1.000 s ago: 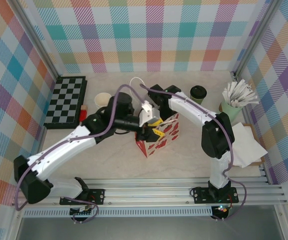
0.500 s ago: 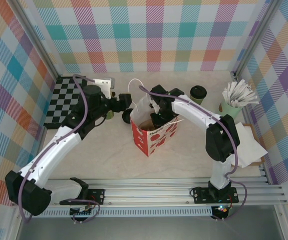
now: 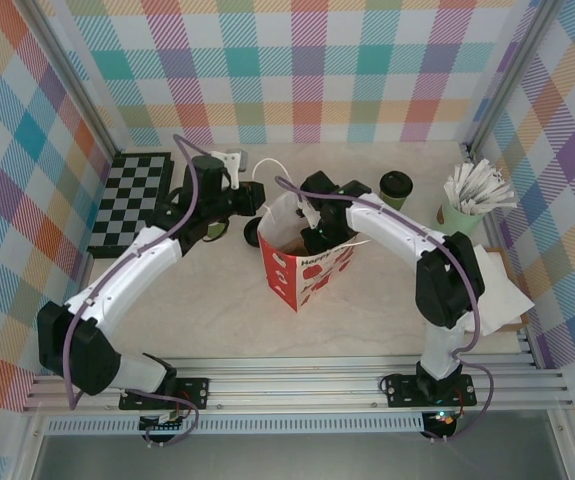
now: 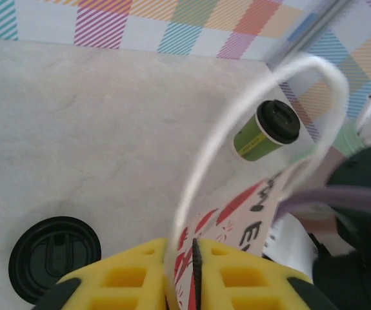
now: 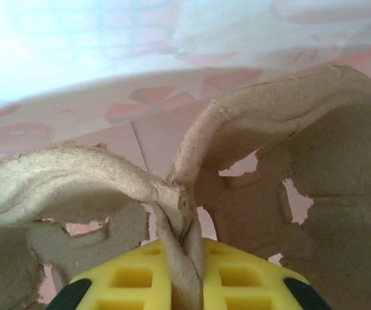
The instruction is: Pack the takeout coffee
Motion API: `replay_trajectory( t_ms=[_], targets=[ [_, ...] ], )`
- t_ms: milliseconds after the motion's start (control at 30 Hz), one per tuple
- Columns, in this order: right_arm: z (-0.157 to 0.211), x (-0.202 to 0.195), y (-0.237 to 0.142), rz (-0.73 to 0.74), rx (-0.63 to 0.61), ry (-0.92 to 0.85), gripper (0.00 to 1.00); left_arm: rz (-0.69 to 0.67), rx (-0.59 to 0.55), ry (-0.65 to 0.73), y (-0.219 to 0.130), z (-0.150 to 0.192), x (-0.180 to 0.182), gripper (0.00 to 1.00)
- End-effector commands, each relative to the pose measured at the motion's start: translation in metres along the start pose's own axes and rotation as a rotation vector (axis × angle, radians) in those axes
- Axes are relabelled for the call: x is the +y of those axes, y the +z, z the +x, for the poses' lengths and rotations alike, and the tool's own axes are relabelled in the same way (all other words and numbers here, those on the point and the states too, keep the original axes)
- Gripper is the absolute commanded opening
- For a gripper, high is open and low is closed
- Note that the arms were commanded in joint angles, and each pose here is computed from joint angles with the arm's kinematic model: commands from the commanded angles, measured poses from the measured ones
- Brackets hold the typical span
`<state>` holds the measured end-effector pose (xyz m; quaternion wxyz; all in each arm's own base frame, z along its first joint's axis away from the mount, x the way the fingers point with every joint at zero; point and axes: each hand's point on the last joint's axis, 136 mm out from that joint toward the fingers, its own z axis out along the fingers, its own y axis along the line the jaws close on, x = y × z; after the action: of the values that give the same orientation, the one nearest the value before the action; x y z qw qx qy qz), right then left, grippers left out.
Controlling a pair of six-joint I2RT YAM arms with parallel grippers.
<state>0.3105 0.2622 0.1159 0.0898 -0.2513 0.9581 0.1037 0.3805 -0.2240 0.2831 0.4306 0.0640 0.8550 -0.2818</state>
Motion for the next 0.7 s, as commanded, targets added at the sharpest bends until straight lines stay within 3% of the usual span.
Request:
replay_trajectory(
  t_ms=[0,67,667],
  targets=[
    [-0.002,0.002,-0.009,0.002,-0.042,-0.064,0.0,-0.045,0.011,-0.03,0.002,-0.004,0.006,0.05],
    [0.005,0.0,-0.002,0.01,-0.009,-0.073,0.0,-0.021,0.027,-0.046,0.007,-0.004,0.001,0.0],
    [0.024,-0.016,0.044,0.144,0.162,-0.026,0.0,0.034,0.071,-0.118,0.016,0.0,-0.009,0.0]
  ],
)
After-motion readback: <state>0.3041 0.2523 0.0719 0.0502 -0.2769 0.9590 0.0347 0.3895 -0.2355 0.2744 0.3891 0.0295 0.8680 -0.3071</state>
